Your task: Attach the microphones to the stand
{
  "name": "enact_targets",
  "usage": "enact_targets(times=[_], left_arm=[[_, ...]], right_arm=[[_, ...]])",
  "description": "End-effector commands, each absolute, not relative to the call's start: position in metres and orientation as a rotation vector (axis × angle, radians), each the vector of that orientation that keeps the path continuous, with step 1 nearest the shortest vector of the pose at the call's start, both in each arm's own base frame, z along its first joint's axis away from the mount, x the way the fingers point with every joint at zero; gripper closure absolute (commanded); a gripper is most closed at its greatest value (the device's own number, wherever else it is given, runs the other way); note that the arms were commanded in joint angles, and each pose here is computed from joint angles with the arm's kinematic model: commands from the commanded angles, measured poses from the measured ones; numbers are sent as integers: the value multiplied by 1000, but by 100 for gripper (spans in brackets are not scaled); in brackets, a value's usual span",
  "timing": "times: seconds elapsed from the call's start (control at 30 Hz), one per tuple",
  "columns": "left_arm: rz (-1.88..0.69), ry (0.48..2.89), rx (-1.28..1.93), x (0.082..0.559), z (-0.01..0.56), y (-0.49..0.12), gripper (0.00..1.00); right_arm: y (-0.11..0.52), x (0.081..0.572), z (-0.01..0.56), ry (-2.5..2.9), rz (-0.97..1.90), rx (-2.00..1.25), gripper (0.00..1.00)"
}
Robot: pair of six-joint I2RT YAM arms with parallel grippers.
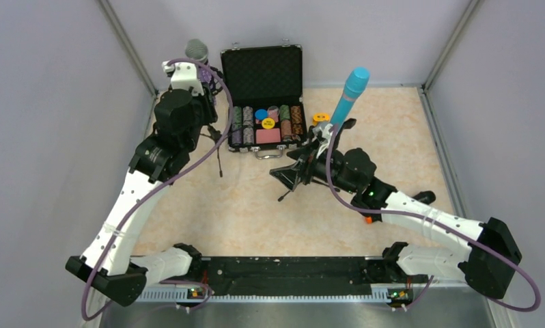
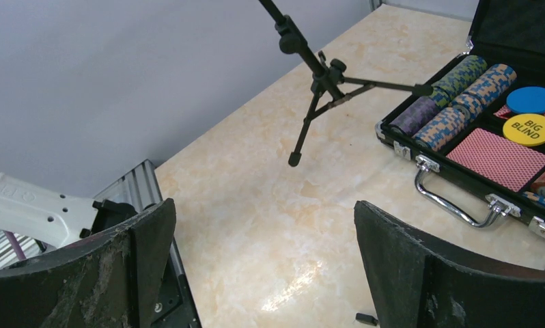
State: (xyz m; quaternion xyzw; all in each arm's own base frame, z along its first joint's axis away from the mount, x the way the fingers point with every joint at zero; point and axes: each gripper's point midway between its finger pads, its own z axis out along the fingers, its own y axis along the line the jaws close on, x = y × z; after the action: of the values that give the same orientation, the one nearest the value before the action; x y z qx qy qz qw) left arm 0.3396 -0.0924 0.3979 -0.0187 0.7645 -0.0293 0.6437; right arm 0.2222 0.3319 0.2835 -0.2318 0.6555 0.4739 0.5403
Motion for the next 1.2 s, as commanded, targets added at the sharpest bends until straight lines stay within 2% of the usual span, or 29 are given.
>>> enact_targets(times=[0.0, 0.3, 0.73, 1.17], left_arm=[[-14, 1524, -178, 343, 474, -64, 100], [81, 1542, -283, 356, 467, -25, 100], [111, 1732, -366, 388, 385, 7, 100], [74, 1794, -378, 395, 344, 11, 100]], right_arm=[[332, 211, 300, 1514, 1175, -555, 1], [327, 208, 293, 1548, 1162, -561, 1], [327, 208, 275, 1596, 1143, -579, 1], [328, 207, 264, 1633, 1151, -577, 1]])
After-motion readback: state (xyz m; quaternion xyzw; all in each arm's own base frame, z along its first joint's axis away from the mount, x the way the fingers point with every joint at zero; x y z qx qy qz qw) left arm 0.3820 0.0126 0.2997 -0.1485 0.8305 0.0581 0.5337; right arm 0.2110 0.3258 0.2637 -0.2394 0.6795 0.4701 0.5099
